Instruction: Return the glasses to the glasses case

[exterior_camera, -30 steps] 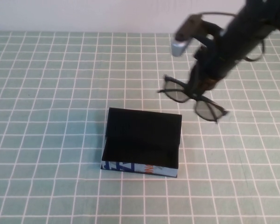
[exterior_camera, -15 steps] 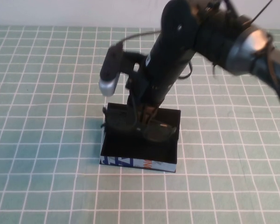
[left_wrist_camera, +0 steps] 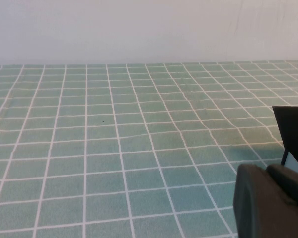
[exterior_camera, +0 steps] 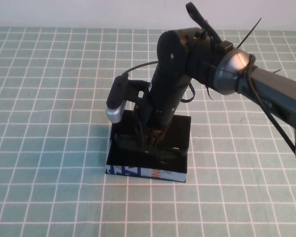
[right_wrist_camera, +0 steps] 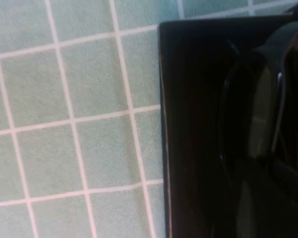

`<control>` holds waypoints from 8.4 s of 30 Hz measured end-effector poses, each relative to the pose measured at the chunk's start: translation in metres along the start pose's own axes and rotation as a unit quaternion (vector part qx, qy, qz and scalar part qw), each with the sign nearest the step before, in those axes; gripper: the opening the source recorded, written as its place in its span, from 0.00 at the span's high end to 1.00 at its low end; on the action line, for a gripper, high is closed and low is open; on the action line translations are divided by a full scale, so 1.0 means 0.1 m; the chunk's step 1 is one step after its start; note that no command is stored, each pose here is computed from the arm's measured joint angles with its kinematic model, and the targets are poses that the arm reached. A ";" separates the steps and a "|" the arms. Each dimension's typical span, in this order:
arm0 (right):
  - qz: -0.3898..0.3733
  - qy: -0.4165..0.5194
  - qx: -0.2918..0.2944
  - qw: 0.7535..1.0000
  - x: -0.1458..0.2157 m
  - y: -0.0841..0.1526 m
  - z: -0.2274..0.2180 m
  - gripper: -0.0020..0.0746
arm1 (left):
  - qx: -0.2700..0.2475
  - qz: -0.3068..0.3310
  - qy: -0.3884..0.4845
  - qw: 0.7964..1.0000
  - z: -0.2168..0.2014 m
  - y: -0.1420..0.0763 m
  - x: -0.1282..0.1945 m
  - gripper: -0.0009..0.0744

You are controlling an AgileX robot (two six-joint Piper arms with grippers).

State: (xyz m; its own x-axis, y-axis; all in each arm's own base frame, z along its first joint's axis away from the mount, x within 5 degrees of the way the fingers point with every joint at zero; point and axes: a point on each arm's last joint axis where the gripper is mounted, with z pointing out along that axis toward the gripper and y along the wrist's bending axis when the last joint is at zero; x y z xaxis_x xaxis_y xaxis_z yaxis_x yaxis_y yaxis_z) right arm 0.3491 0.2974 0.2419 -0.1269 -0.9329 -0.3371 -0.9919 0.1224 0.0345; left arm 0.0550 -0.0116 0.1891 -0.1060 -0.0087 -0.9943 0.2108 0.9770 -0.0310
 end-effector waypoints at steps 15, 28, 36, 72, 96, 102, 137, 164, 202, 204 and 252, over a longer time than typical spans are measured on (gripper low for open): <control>-0.006 -0.006 0.013 1.000 -0.01 0.02 -0.12 0.69 | 0.002 -0.002 -0.024 1.000 0.00 0.00 -0.04 0.99; -0.046 -0.134 0.107 0.984 -0.05 0.59 -1.61 0.98 | 0.023 -0.052 -0.156 0.986 -0.05 -0.03 -0.28 0.99; 0.006 -0.207 0.160 0.965 0.08 0.95 -2.30 0.99 | 0.068 -0.101 -0.311 0.942 -0.25 -0.07 -0.77 0.99; 0.395 -0.239 0.195 0.865 1.29 -0.08 -1.70 0.99 | 0.337 0.032 0.302 0.891 0.92 -0.61 -1.48 0.99; 0.392 -0.257 0.066 0.881 1.19 -0.68 -0.67 0.99 | 0.255 0.108 0.345 0.897 1.69 -1.16 -0.22 0.99; 0.359 -0.245 0.034 0.900 1.11 -0.82 -0.59 0.99 | 0.223 0.123 0.339 0.905 1.79 -1.26 -0.05 0.99; 0.355 -0.222 -0.049 0.907 1.09 -0.98 -0.18 0.99 | 0.197 0.147 0.369 0.896 2.10 -1.48 0.34 0.99; 0.383 -0.275 -0.132 0.872 1.06 -1.04 0.16 0.99 | 0.197 0.147 0.369 0.896 2.10 -1.48 0.34 0.99; 0.308 -0.170 -0.204 0.913 0.55 -0.47 0.44 0.99 | 0.212 0.169 0.367 0.890 2.10 -1.49 0.34 0.99; 0.313 -0.165 -0.204 0.913 0.56 -0.47 0.45 0.99 | 0.231 0.186 0.368 0.881 2.07 -1.50 0.33 0.99; 0.305 -0.335 0.415 0.789 1.89 1.83 -2.63 0.99 | 0.009 0.081 0.090 0.993 -0.42 -0.08 -1.80 0.99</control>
State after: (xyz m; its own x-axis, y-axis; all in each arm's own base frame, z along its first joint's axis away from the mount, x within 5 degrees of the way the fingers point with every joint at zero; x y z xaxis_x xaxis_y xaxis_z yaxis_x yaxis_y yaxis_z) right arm 0.1410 0.0547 0.4325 -0.2692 -0.2593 -0.9275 -0.3640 0.9190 -0.1513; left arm 0.0321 -0.0089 0.3729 -0.2418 0.1875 -0.9520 0.2567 0.9586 0.1236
